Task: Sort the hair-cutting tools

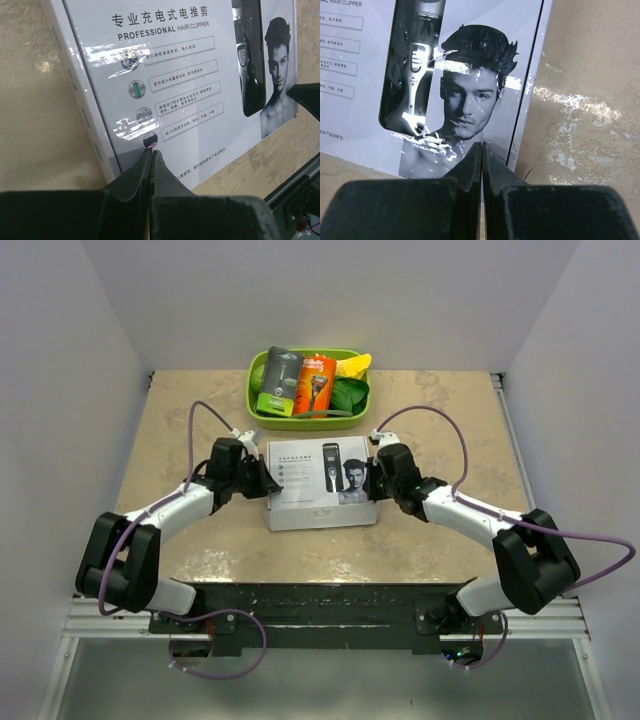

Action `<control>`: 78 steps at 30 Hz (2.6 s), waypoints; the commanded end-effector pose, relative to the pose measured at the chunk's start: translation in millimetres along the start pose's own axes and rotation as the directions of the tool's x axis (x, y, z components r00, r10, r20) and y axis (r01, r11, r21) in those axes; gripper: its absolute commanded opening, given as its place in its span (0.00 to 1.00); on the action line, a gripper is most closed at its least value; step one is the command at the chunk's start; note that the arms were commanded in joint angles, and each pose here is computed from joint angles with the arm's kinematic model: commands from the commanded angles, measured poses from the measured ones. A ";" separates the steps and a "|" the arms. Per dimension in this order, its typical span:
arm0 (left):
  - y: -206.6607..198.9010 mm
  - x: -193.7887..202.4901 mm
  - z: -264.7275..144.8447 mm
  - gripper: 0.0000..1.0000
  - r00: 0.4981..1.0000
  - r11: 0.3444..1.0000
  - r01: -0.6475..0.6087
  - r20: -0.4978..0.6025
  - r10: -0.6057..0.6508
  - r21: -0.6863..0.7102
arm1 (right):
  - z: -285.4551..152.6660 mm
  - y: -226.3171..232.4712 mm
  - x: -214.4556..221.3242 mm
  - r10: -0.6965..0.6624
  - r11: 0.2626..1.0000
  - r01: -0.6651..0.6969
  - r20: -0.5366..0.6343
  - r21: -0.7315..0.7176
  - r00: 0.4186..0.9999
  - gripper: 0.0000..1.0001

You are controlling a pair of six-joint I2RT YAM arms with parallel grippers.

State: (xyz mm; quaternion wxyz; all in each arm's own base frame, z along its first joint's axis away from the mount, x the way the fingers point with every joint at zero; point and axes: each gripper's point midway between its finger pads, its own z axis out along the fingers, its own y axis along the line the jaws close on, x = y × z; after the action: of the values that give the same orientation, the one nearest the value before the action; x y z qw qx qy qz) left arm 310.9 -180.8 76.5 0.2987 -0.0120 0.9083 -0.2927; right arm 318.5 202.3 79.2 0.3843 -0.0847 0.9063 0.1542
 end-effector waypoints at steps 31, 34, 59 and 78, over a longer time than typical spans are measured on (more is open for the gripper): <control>38.9 16.4 -51.4 0.22 0.988 0.966 0.041 0.156 -0.001 -0.256 | -38.2 -62.4 16.7 0.152 0.914 -0.174 0.088 0.367 0.984 0.46; 50.0 18.8 -47.8 0.34 0.987 0.953 0.056 0.159 -0.008 -0.298 | -32.8 -64.4 18.7 0.146 0.910 -0.167 0.084 0.378 0.986 0.54; 57.1 2.5 -22.9 0.40 0.981 0.945 0.084 0.195 -0.022 -0.316 | 4.4 -64.0 23.3 0.201 0.910 -0.215 0.076 0.354 0.977 0.52; 55.6 9.4 -14.6 0.36 0.985 0.953 0.085 0.170 -0.036 -0.289 | 4.7 -60.1 -9.0 0.178 0.911 -0.217 0.140 0.351 0.974 0.53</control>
State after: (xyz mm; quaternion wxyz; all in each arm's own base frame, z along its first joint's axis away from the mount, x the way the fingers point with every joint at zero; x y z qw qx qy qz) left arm 290.1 -121.7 40.2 0.3381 -0.0996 0.9249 -0.1429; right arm 317.7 136.0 41.3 0.3783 0.0712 0.9229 0.0033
